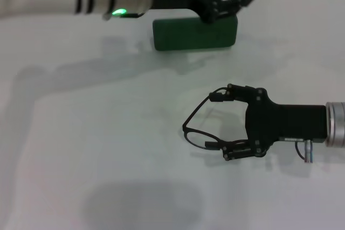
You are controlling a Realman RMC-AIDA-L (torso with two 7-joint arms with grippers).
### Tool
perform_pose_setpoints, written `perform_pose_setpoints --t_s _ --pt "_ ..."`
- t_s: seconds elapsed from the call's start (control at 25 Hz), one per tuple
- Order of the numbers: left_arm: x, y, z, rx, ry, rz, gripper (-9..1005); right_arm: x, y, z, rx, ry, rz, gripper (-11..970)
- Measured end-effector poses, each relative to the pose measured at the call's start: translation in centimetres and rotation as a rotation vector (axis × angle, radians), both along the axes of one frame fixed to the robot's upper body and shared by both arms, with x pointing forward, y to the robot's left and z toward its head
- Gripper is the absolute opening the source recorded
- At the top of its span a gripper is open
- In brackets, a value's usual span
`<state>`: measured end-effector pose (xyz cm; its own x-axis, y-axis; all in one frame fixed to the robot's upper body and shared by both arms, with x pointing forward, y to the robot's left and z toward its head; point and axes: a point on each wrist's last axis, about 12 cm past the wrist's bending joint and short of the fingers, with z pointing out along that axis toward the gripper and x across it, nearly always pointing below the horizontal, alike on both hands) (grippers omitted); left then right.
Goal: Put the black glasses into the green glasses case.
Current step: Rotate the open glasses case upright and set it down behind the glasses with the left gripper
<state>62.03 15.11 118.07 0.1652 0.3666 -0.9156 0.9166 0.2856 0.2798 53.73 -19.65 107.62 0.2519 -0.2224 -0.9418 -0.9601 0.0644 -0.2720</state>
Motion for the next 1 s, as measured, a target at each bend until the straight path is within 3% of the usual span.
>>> perform_pose_setpoints --t_s 0.16,0.32,0.48,0.8,1.0 --pt "-1.7 3.2 -1.1 -0.239 0.016 0.11 425 0.3 0.3 0.3 0.0 -0.007 0.008 871" --pt "-1.1 4.6 -1.4 -0.334 0.17 0.229 426 0.4 0.4 0.3 -0.001 -0.008 0.009 871" --pt "-0.2 5.2 -2.4 -0.288 0.344 0.304 427 0.3 0.5 0.2 -0.009 -0.005 0.016 871" --pt "0.3 3.8 -3.1 -0.211 0.429 0.317 428 0.2 0.5 0.0 -0.012 0.004 0.015 871" --pt "3.4 1.8 -2.9 -0.155 0.493 0.437 430 0.2 0.6 0.0 -0.016 0.003 0.025 871"
